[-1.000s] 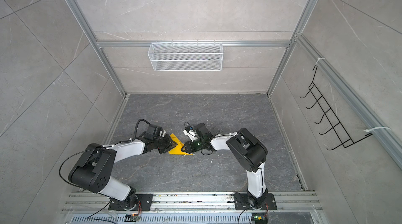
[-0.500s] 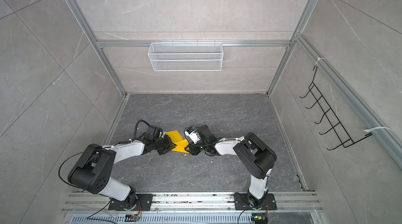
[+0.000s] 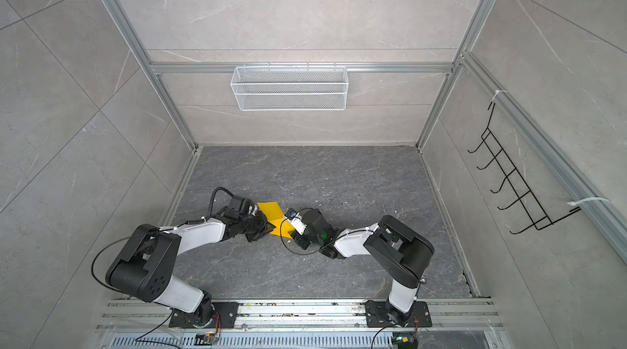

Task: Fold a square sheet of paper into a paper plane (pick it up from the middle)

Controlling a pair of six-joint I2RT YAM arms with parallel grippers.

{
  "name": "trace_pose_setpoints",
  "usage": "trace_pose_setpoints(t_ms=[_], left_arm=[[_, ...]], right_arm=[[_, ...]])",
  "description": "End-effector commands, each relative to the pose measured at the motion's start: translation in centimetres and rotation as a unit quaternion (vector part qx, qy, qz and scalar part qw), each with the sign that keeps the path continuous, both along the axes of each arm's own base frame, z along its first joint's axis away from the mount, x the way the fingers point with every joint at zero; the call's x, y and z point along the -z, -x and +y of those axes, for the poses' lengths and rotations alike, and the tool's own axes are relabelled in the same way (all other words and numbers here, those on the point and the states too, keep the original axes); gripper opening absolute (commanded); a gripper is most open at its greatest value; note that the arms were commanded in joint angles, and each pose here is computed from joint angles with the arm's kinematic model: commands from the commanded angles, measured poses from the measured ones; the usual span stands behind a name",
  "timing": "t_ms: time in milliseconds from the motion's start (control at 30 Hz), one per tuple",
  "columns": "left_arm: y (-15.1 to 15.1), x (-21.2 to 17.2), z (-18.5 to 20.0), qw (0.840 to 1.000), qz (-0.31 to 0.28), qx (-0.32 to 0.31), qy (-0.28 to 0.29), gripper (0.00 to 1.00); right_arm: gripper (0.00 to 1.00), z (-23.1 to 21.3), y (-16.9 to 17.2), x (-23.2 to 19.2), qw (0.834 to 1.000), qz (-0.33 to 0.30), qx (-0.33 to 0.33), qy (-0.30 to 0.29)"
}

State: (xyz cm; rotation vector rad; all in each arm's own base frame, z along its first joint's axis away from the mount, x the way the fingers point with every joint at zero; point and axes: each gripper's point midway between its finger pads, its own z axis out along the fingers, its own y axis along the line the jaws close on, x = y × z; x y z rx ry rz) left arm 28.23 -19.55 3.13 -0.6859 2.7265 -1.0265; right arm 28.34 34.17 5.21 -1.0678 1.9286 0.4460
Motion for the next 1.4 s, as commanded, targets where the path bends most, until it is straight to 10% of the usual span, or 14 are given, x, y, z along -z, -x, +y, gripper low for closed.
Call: trace_pose_setpoints(t_ms=[0,1367], left_arm=[[-0.3,-0.1,0.0,1.0,0.003,-0.003,-0.007,0.19],[0.7,0.8,0.7,0.999,0.035,-0.004,-0.032,0.18]], right_arm=[[0.55,0.1,0.0,-2.1,0.998,-0.055,0.0,-0.007],[0.38,3.5,-0.4,2.6,0.999,-0.014,-0.012,0.046]])
